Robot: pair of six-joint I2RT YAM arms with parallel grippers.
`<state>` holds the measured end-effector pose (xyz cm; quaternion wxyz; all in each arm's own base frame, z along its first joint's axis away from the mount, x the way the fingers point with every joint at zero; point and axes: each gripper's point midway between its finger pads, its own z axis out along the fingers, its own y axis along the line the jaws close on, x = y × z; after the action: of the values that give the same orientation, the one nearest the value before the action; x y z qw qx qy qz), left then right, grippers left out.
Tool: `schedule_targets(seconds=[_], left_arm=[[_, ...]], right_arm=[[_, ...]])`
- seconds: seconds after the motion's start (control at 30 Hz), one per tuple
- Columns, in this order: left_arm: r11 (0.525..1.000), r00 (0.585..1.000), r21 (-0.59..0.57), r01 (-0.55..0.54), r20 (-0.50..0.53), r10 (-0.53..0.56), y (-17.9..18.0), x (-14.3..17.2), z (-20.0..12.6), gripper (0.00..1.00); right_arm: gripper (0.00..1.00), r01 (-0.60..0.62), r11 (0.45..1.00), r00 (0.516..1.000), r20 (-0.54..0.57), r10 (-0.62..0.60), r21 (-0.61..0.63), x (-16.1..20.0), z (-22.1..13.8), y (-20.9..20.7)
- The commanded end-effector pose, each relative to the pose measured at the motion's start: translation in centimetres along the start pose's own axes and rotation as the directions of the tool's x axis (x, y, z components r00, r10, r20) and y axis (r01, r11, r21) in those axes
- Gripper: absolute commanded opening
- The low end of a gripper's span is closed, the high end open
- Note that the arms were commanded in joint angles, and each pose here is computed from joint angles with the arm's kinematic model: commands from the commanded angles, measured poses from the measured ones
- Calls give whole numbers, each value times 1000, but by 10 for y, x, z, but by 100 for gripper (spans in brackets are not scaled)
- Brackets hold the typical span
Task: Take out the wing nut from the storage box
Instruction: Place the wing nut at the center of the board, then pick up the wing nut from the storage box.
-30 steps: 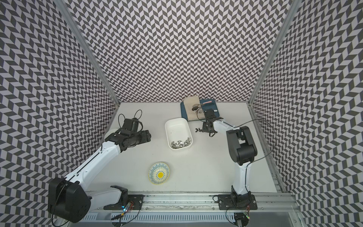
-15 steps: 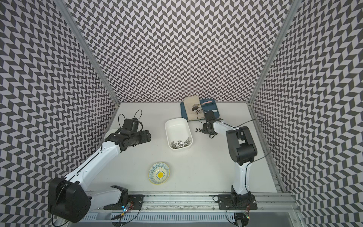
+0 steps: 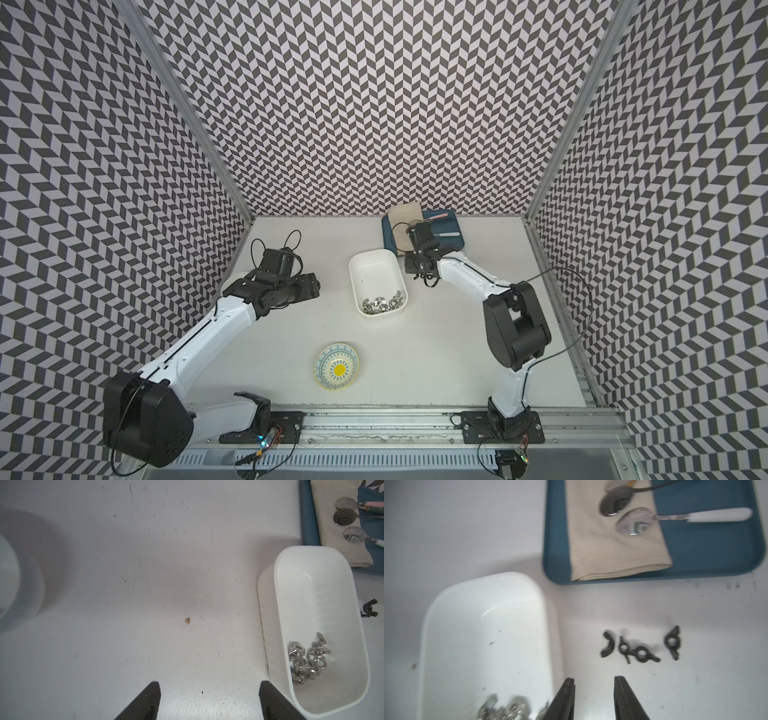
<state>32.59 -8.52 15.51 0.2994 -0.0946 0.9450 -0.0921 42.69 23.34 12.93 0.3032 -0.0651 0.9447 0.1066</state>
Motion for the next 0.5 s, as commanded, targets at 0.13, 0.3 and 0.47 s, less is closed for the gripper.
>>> schedule_targets(seconds=[0.13, 0.3, 0.47], left_arm=[[1000, 1000, 13, -6, 15, 6, -5, -12, -3, 79], [1000, 1000, 13, -15, 13, 14, -7, -14, -4, 79], [1000, 1000, 5, -15, 13, 15, -4, -11, -5, 79]], right_arm=[[37, 99, 983, 989, -95, -114, -154, 41, 3, 82], [38, 119, 981, 972, -185, -147, -155, 71, 23, 100], [43, 119, 984, 957, -248, -150, -136, 90, 39, 96]])
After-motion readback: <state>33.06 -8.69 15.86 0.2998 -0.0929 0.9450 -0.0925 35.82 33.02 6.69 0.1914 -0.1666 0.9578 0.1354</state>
